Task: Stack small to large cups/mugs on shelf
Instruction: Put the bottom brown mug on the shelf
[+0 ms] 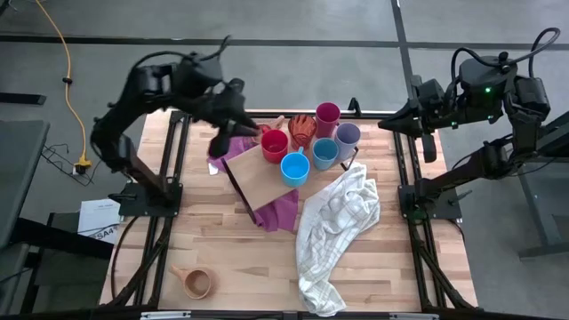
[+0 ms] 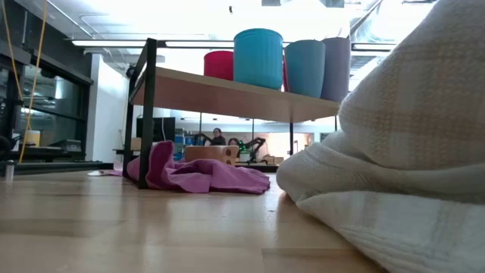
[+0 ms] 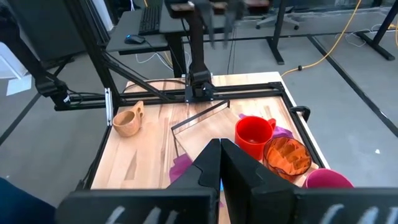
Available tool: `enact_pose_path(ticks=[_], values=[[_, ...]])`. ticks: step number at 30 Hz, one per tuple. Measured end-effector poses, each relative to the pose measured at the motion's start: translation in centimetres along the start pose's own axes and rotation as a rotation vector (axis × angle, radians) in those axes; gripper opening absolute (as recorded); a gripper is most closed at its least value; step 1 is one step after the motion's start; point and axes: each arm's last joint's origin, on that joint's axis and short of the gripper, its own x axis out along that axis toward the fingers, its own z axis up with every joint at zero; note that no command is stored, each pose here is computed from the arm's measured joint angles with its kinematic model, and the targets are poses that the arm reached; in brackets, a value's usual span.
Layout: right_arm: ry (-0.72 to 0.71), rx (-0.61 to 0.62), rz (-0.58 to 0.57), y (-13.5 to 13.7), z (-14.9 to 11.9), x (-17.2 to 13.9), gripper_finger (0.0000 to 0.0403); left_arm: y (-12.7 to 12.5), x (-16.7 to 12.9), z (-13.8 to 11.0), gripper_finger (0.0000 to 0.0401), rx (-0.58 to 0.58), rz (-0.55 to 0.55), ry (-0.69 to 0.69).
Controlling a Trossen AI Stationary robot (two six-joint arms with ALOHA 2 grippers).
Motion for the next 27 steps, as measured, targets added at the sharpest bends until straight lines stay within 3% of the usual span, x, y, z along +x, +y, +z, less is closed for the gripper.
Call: enact_pose_path(ticks=[9,13,18,27], values=[[0.000,0.003,0.021,0.1,0.0,0.0,0.0000,-6.5,-3.0,0.2,0.0069,0.050,-0.190,-0.066],[0.001,0.024,0.026,0.1,0.0,0.0,0.0000,-9.5,-3.2,-0.3,0.0069,0.030,-0.279,0.009],[0.002,0.046,0.038,0.1,0.0,0.0,0.0000,-13.4,-3.0,-1.5,0.0069,0.006,-0.277,0.152],[0.002,0.048,0.038,0.1,0.0,0.0,0.0000,-20.3,-0.6,-3.9,0.0069,0.024,-0.223,0.237]])
